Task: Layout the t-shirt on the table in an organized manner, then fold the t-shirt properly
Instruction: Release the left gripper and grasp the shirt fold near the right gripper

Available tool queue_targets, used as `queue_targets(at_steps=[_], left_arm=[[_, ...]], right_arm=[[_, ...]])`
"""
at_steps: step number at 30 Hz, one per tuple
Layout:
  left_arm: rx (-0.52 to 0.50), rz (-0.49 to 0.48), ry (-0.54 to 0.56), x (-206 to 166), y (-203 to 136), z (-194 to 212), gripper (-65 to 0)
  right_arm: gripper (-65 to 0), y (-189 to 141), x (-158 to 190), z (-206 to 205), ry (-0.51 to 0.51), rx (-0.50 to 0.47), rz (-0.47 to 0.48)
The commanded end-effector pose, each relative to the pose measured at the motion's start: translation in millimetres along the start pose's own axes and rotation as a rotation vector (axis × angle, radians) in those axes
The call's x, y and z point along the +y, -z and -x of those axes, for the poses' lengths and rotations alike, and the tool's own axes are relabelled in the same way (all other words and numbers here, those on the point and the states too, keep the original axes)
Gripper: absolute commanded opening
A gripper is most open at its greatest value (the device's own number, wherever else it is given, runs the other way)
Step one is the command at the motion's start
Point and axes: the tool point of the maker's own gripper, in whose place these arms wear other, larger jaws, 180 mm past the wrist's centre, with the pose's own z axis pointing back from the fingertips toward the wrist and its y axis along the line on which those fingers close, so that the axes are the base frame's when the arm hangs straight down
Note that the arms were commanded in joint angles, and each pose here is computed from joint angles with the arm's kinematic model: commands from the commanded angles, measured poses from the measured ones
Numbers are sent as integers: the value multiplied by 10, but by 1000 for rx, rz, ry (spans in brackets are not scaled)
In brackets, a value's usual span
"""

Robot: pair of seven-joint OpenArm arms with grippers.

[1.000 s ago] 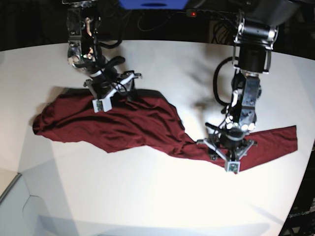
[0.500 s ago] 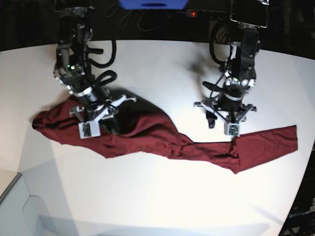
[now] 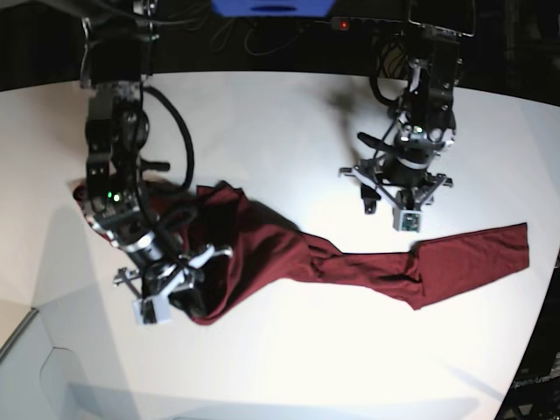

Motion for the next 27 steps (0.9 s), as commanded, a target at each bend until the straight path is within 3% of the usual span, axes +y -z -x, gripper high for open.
queue_targets(at_steps=[1,4,8,12,16,21,27], left_arm=[[-63,-2,2,-1,-23,-212,-372],[-42,-3,-2,-21,-34,-190,-373],[-23,-1,-3,-31,-77,-125,-373],[-7,4,-4,-56,-105,-39,-373],[-7,7,-9,-66,-90,-39,-371],[-25,41,-60,-263,-64,-104,-370],[-23,210,-68,-1157,136,-266,-369]], right_arm=[[-650,48,-65,-357,-20,-94,3],[-650,235,-244,-521,-29,-93,22],[-640,554,-550,-363,6,12,55],[-519,648,-777,-6,49,122,87],[-398,457,-813,240,36,146,101],[-315,-112,-740,308,52,59,144],[-299,-651,-914,504,85,52,246]])
